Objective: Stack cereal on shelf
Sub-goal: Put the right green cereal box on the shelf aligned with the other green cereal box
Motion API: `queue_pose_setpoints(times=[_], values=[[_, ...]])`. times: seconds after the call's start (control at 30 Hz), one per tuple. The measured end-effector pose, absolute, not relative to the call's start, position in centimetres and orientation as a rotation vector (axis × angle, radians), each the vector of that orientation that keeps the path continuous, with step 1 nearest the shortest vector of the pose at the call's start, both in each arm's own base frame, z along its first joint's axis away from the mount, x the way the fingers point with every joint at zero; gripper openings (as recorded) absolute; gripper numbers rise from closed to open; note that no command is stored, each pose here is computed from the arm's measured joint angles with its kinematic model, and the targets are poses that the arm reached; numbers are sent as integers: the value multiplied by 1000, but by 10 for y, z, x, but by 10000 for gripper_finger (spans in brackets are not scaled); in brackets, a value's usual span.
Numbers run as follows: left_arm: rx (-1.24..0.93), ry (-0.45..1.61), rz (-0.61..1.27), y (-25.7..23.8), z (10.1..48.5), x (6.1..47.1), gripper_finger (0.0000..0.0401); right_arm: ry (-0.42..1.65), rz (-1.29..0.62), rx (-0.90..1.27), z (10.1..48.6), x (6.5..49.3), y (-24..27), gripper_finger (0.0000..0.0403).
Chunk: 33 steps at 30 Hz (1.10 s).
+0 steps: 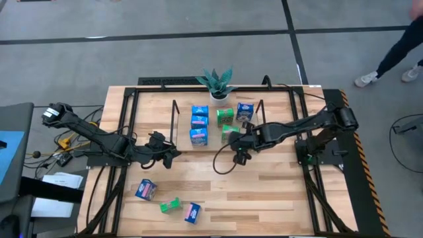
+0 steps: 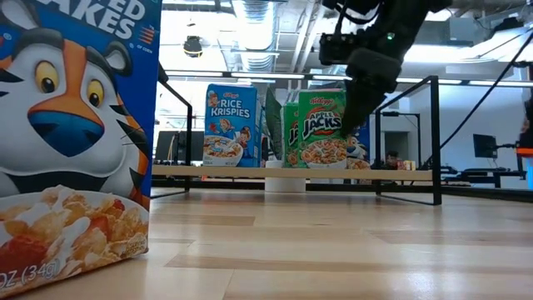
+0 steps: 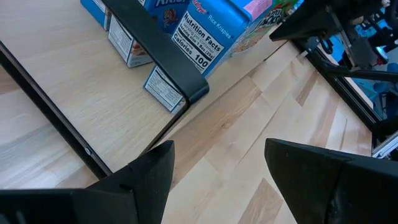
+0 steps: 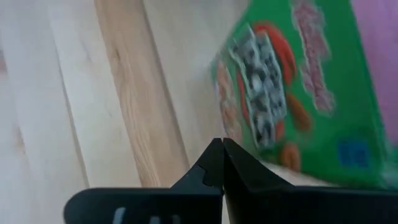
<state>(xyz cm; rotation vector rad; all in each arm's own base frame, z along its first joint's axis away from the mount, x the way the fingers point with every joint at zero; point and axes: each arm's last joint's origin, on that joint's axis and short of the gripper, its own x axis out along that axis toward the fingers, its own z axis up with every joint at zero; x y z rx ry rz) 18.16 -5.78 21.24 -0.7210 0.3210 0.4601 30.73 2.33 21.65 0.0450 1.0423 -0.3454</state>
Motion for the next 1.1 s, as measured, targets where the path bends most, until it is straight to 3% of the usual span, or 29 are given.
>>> queue_pose_setpoints(times=[0.63,0.87,1.1], values=[[-718,316,466,-58,212,182,240,967,-374,33,221,316,-2,11],[-716,311,474,-57,212,181,240,925,-352,17,223,320,2,28],[-712,306,484,-57,212,181,240,902,-366,19,224,322,-6,13]])
